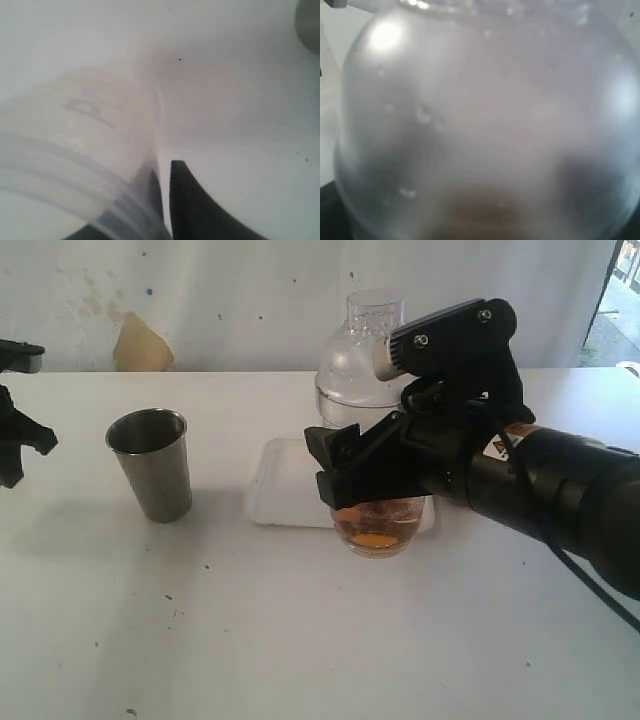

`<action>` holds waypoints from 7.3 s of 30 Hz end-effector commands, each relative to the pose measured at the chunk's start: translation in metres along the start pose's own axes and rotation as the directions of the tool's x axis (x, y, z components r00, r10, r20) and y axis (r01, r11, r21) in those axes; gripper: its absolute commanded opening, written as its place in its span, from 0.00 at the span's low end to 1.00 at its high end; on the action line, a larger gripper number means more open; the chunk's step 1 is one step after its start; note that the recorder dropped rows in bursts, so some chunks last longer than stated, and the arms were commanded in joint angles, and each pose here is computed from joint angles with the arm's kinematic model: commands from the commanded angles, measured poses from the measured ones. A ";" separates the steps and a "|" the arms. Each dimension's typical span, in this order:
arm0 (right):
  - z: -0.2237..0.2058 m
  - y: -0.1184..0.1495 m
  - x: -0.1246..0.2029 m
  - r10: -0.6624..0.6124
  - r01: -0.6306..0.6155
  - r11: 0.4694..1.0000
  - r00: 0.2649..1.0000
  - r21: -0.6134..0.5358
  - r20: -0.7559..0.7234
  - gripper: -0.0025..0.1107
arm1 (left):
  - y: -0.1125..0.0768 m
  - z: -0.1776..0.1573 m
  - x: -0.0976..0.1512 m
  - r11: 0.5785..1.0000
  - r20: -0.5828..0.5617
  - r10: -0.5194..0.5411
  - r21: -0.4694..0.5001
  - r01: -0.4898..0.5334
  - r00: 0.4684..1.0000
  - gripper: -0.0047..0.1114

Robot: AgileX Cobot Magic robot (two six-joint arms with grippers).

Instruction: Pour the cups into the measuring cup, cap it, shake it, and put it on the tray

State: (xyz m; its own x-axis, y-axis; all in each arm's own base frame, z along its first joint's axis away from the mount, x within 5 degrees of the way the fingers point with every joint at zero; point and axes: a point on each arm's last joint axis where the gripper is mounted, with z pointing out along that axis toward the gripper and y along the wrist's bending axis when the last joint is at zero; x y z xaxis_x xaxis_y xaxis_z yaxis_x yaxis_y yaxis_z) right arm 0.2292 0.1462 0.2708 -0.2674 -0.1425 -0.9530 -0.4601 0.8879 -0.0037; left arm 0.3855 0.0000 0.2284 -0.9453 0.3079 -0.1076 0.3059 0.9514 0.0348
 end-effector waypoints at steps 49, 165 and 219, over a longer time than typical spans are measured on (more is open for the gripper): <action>-0.003 -0.001 -0.008 -0.002 0.002 1.000 0.999 0.005 0.032 0.02 | -0.257 -0.045 0.099 0.725 0.105 0.687 -0.035 -0.688 0.719 0.68; -0.003 -0.002 -0.009 0.024 -0.024 1.000 0.999 0.010 0.043 0.02 | -0.095 -0.001 0.319 0.910 0.960 -0.018 -0.099 0.402 0.279 0.04; 0.038 0.006 -0.005 -0.531 0.531 0.847 0.847 -0.019 0.007 0.02 | -0.096 -0.001 0.318 0.905 0.966 -0.128 0.022 0.425 0.223 0.04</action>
State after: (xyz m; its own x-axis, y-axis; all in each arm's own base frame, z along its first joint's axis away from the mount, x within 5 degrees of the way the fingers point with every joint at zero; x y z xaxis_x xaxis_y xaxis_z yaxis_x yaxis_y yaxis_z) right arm 0.2537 0.1677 0.2538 -0.0685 -0.5582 -0.8269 -0.5880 0.6922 -0.4186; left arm 0.0552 0.0070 0.1940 -0.1405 -0.0413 -0.9892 -0.1224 0.9922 -0.0240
